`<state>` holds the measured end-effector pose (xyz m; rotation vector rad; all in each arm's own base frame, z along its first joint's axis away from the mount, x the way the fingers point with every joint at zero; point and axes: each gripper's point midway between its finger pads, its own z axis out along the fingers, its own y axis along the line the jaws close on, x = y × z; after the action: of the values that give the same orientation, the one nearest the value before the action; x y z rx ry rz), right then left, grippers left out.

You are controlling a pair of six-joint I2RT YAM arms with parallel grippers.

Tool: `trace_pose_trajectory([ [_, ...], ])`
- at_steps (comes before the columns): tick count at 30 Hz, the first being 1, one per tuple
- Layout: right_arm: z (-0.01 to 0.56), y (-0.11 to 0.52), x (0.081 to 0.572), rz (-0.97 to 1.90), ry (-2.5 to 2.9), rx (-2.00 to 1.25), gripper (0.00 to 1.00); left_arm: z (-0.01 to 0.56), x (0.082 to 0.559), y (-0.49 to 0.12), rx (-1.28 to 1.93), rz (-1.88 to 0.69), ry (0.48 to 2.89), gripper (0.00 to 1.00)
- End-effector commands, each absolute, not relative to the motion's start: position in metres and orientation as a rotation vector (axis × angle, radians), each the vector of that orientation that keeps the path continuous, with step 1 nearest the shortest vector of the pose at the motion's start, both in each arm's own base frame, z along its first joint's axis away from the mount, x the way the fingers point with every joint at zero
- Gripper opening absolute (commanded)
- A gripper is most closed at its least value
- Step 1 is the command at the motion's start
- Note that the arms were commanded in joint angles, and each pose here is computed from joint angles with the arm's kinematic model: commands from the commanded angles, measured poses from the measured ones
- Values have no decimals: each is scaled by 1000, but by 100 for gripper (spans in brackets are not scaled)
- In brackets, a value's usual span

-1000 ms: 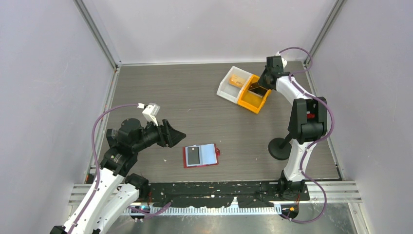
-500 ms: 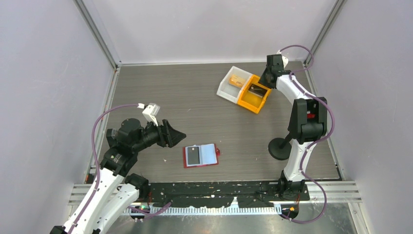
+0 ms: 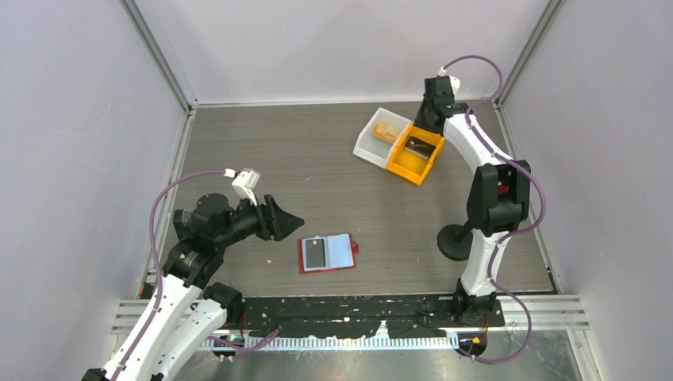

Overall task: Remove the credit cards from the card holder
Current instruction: Place the credit card in the storage box, then remove the credit card from the card holder.

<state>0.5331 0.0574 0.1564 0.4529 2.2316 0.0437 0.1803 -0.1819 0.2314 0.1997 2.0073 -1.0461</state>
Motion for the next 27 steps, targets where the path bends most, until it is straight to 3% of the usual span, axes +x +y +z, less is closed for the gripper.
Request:
trace_pose_trajectory([
  [1, 204, 91, 518, 120, 2175, 323, 34, 236, 184, -178, 184, -1019, 2003, 64],
  [15, 235, 214, 399, 266, 2106, -60, 36, 204, 180, -170, 164, -938, 2187, 64],
  [27, 171, 291, 276, 826, 2172, -87, 35, 125, 192, -162, 45, -803, 2425, 63],
])
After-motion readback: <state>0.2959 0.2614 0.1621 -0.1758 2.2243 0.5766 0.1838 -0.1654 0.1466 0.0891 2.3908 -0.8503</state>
